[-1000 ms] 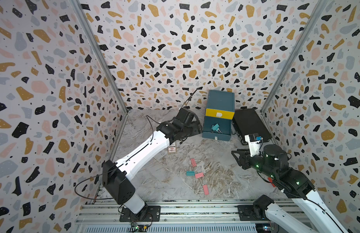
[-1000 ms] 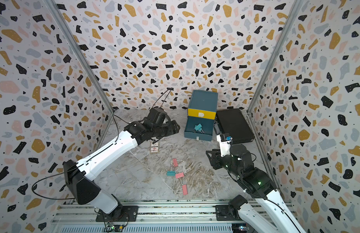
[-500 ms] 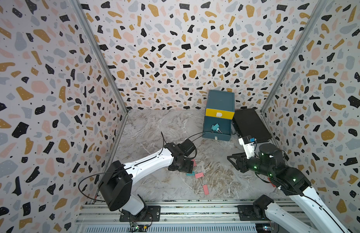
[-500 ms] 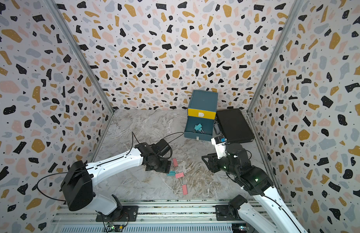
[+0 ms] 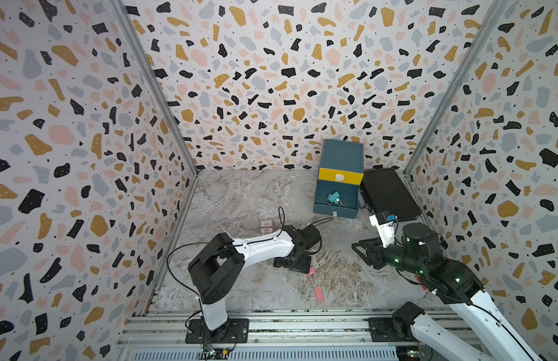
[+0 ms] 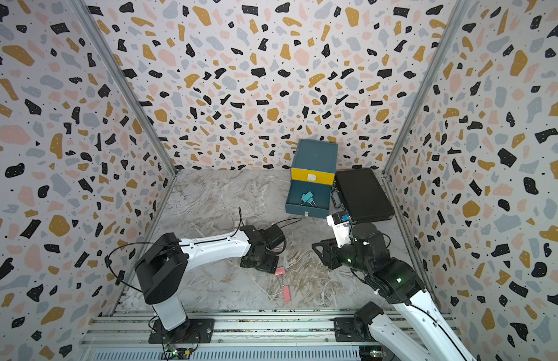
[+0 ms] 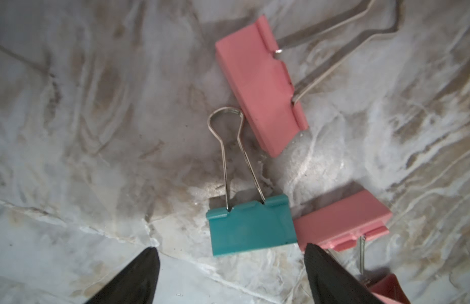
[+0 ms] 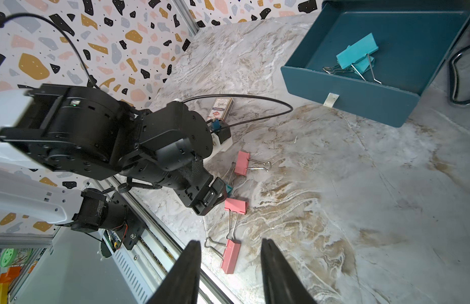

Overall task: Put the binder clips in the drawer according to color
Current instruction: Pick up the binder clip at the center of the board.

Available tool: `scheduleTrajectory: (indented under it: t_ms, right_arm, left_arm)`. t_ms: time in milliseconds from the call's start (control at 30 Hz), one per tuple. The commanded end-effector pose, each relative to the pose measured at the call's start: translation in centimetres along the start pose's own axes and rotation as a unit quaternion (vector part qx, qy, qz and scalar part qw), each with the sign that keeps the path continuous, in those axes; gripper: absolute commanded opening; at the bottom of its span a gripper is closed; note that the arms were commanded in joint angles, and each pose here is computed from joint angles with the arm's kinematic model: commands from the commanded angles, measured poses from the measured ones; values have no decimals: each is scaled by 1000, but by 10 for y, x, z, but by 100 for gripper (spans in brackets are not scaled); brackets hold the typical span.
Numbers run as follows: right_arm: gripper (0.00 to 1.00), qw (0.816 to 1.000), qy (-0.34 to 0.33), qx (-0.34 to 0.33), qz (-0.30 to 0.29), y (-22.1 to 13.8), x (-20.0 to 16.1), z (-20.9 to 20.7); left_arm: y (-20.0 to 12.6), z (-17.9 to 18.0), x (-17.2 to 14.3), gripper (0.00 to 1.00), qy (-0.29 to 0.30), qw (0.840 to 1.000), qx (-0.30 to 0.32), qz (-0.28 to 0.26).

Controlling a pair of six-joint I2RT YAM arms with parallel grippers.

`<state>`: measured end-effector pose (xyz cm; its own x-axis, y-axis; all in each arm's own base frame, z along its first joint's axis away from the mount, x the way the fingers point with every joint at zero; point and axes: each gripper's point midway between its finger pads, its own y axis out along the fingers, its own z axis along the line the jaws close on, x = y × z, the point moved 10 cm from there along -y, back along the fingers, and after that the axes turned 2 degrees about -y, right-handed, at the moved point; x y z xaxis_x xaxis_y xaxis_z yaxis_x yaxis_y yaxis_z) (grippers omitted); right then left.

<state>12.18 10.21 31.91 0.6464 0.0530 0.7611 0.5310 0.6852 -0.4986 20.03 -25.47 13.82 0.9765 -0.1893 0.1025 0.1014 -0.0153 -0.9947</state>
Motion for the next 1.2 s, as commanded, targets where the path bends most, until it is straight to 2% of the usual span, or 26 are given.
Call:
scheduleTrajectory:
  t_ms: [0, 400, 733, 967, 1167]
  right_arm:
    - [43, 1000, 1, 4, 0, -3, -3, 0]
    - [42, 1000, 3, 4, 4, 0, -5, -1]
    - [42, 1000, 9, 10, 4, 5, -6, -2]
    - [42, 999, 11, 32, 8, 7, -7, 0]
    - [41, 999, 12, 33, 8, 7, -9, -1]
  left_arm:
    - [-5, -2, 7, 90, -8, 1000, 19, -23]
    - [10, -9, 8, 82, -16, 1000, 1, -7]
    - [18, -9, -6, 74, -17, 1000, 6, 13]
    - [25, -8, -8, 65, -21, 1000, 4, 14]
    - [23, -10, -6, 50, -21, 1000, -1, 3]
